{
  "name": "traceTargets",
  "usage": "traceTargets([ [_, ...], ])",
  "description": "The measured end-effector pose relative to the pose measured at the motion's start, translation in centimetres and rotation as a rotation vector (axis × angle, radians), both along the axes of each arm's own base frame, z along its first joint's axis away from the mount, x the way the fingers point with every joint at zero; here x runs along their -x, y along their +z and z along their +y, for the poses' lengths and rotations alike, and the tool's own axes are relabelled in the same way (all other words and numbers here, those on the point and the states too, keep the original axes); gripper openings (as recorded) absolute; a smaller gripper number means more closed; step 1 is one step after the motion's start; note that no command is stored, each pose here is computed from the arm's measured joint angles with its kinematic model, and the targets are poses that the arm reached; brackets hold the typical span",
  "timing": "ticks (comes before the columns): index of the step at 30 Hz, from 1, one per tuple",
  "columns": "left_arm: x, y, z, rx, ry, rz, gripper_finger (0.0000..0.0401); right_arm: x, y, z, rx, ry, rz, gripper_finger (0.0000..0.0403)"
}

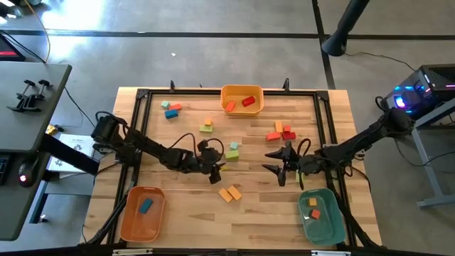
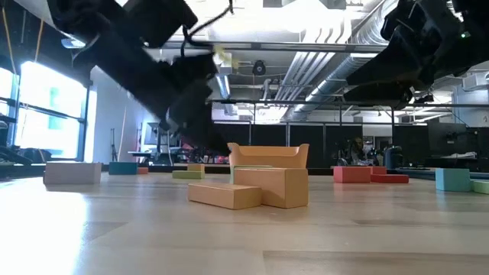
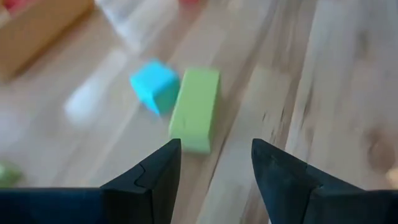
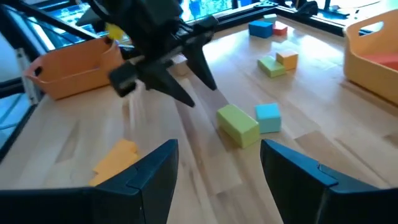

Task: Sort blocks by size
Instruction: Put the green wide rectangular block into the yellow bin

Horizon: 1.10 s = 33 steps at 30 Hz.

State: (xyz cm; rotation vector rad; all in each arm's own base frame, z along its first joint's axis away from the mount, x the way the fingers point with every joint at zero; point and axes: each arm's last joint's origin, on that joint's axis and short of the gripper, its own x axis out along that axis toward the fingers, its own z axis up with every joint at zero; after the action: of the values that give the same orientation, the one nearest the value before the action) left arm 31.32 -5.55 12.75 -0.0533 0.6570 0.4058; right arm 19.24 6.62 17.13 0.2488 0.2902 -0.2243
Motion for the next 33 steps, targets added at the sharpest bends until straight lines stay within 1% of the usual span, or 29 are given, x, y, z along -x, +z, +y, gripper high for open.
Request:
traceTargets([
  [4,-0.2,-1.9,0.4,0.003,0.032,0.052,0.0184,0.1,0.0,0.3,0.001,0.014,0.003,0.0224],
  [6,-0.6,-2.8,0.8,0.035,0.043,0.043,0.0187,0.1,0.0,0.3,0.002,0.014,0.003,0.0224],
  [7,-0.7,-3.4,1.1,0.048,0.043,0.052,0.0190,0.1,0.0,0.3,0.002,0.014,0.004,0.0224],
  [12,-1.7,-4.9,2.2,0.098,0.053,0.000,0.0226,0.1,0.0,0.3,0.002,0.013,0.004,0.0224],
  [15,-2.1,-5.3,2.6,0.092,0.052,-0.030,0.0244,0.1,0.0,0.3,0.002,0.013,0.005,0.0224],
  [19,-2.4,-5.3,2.7,0.042,-0.004,-0.047,0.0247,0.1,-0.1,0.3,0.007,0.014,0.006,0.0224],
  [23,-2.4,-5.3,2.7,0.003,-0.042,-0.032,0.0241,0.1,0.0,0.2,0.007,0.014,0.006,0.0224],
  [27,-2.4,-5.3,2.7,0.012,-0.063,-0.028,0.0227,0.1,0.0,0.2,-0.021,0.005,0.001,0.0224],
  [33,-2.5,-5.3,2.6,0.019,-0.076,-0.037,0.0177,0.3,0.0,0.7,-0.038,0.022,-0.004,0.0224],
])
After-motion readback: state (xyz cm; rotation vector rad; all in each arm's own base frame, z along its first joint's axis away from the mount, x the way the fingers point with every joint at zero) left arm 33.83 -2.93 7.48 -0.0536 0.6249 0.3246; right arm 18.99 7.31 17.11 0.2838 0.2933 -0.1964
